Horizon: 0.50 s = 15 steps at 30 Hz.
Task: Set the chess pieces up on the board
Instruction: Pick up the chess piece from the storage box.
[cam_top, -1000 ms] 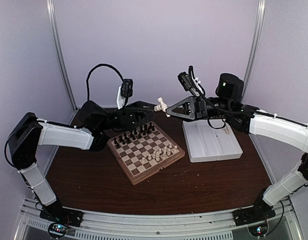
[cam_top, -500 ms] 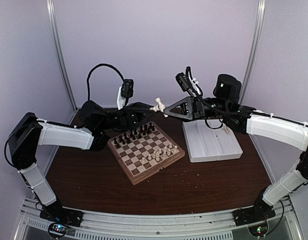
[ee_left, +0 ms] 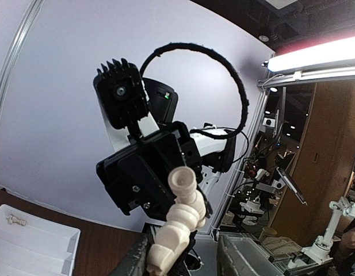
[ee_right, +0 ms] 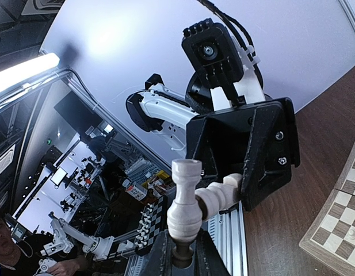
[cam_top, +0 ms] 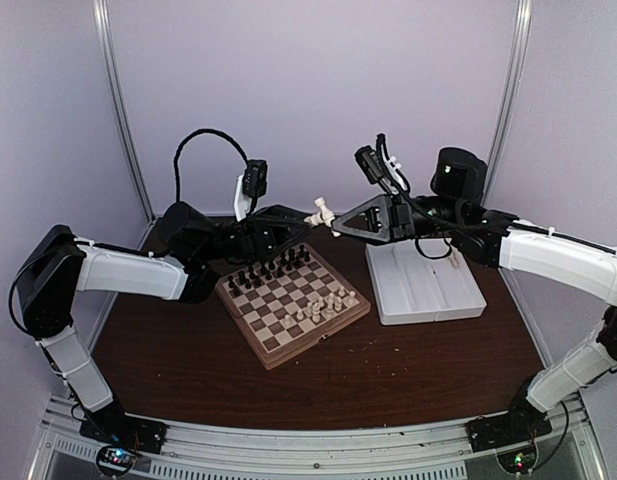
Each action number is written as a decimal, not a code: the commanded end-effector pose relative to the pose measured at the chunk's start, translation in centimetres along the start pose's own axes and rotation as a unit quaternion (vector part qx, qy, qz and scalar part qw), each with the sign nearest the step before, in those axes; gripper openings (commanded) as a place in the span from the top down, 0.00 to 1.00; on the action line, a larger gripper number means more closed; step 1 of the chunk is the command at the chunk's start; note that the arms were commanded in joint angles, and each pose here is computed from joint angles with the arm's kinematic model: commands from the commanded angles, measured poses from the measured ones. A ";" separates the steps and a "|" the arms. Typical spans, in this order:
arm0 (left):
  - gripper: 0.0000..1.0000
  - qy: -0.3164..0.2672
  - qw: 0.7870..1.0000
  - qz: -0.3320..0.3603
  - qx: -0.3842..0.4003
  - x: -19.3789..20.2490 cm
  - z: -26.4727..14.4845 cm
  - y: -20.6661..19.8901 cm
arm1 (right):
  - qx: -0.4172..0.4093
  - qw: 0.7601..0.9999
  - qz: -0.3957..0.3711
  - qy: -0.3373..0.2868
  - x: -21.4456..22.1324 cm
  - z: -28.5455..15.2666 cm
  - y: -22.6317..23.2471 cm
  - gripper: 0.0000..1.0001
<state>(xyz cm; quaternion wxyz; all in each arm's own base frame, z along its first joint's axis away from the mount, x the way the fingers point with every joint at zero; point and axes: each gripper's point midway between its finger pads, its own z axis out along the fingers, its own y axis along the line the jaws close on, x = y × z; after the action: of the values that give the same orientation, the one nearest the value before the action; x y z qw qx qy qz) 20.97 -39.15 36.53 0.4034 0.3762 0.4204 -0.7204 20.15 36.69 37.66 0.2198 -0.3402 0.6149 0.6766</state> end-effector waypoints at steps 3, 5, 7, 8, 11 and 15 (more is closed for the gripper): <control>0.63 -0.011 0.999 0.035 0.015 -1.0 0.0 -1.3 | -0.003 1.000 -0.027 0.003 0.3 -0.5 1.7 1.00; 0.65 -0.011 0.999 0.034 0.016 -0.9 0.0 -1.4 | -0.001 1.000 -0.026 0.004 0.4 -0.5 1.6 1.00; 0.67 -0.011 0.999 0.034 0.017 -1.0 0.0 -1.4 | -0.001 1.000 -0.025 0.005 0.5 -0.4 1.4 1.00; 0.69 -0.011 0.999 0.034 0.016 -1.0 0.0 -1.4 | -0.001 1.000 -0.024 0.006 0.5 -0.4 1.4 1.00; 0.72 -0.010 0.999 0.035 0.018 -1.0 0.0 -1.4 | 0.001 1.000 -0.021 0.006 0.6 -0.3 1.1 1.00; 0.77 -0.007 0.999 0.035 0.021 -1.0 0.1 -1.5 | 0.001 1.000 -0.021 0.007 0.6 -0.3 1.0 1.00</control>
<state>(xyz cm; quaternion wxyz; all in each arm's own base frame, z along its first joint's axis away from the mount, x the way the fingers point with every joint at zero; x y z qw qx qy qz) 20.96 -39.15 36.53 0.4049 0.3773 0.4195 -0.7195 19.62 36.27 37.58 0.2220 -0.3472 0.6185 0.6691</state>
